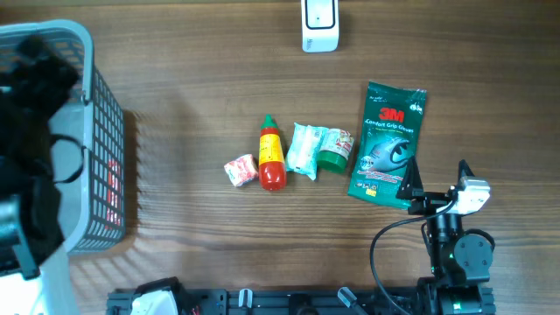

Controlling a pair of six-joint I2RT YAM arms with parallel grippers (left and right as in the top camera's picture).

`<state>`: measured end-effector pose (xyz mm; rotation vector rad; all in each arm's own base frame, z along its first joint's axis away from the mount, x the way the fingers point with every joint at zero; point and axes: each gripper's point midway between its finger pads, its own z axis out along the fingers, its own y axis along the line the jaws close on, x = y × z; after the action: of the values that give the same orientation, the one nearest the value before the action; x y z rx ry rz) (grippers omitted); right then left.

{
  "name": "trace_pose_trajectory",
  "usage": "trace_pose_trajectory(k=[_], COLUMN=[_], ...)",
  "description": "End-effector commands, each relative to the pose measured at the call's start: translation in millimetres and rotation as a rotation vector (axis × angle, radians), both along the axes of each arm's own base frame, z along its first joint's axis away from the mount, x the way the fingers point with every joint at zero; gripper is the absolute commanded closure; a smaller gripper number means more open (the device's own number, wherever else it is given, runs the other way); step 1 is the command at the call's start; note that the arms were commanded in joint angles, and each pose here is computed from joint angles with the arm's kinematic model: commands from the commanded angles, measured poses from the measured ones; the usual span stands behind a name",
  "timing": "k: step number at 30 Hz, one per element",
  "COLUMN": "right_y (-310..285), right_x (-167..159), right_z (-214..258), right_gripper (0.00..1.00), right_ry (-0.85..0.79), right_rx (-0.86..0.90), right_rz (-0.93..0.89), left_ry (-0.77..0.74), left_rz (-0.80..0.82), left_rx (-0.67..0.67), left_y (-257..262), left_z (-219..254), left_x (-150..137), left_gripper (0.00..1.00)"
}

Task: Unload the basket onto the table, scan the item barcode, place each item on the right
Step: 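Reach the left gripper into the basket and grasp the red Nescafe stick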

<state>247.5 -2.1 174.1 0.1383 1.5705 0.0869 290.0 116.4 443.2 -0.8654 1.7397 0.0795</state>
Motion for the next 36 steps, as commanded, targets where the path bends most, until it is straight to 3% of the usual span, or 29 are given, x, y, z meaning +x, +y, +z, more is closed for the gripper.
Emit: trace_pose_trajectory(k=[1, 8, 10, 14, 19, 26, 28, 29, 32, 36], right_y=[3, 3, 3, 3, 3, 3, 3, 3, 3, 3], right_x=[0, 0, 0, 0, 0, 0, 0, 0, 0, 0], right_z=[1, 1, 1, 1, 1, 1, 1, 1, 1, 1], right_gripper=[0.0, 0.0, 0.0, 0.0, 0.0, 0.0, 0.0, 0.0, 0.0, 0.0], right_ry=[-0.005, -0.005, -0.005, -0.005, -0.005, -0.005, -0.005, -0.005, -0.005, -0.005], right_rx=[-0.012, -0.013, -0.012, -0.012, -0.012, -0.012, -0.012, -0.012, -0.012, -0.013], right_rz=[0.016, 0.016, 0.016, 0.016, 0.016, 0.016, 0.016, 0.016, 0.016, 0.016], left_ry=[0.174, 0.578, 0.743, 0.928, 0.981, 1.009, 0.951, 0.932, 0.861, 0.835], left_rz=[0.208, 0.383, 0.368, 0.28, 0.084, 0.029, -0.039, -0.062, -0.143, -0.081], left_rx=[-0.047, -0.237, -0.296, -0.342, -0.493, -0.596, -0.681, -0.708, -0.802, -0.861], left_y=[59, 117, 118, 116, 86, 64, 45, 39, 17, 13], left_z=[-41, -146, -180, -219, -266, -341, -362, -368, -378, -392], left_x=[-24, -51, -59, -57, -44, -51, -43, -40, -31, -33], left_gripper=[0.0, 0.0, 0.0, 0.04, 0.12, 0.14, 0.44, 0.5, 0.37, 0.31])
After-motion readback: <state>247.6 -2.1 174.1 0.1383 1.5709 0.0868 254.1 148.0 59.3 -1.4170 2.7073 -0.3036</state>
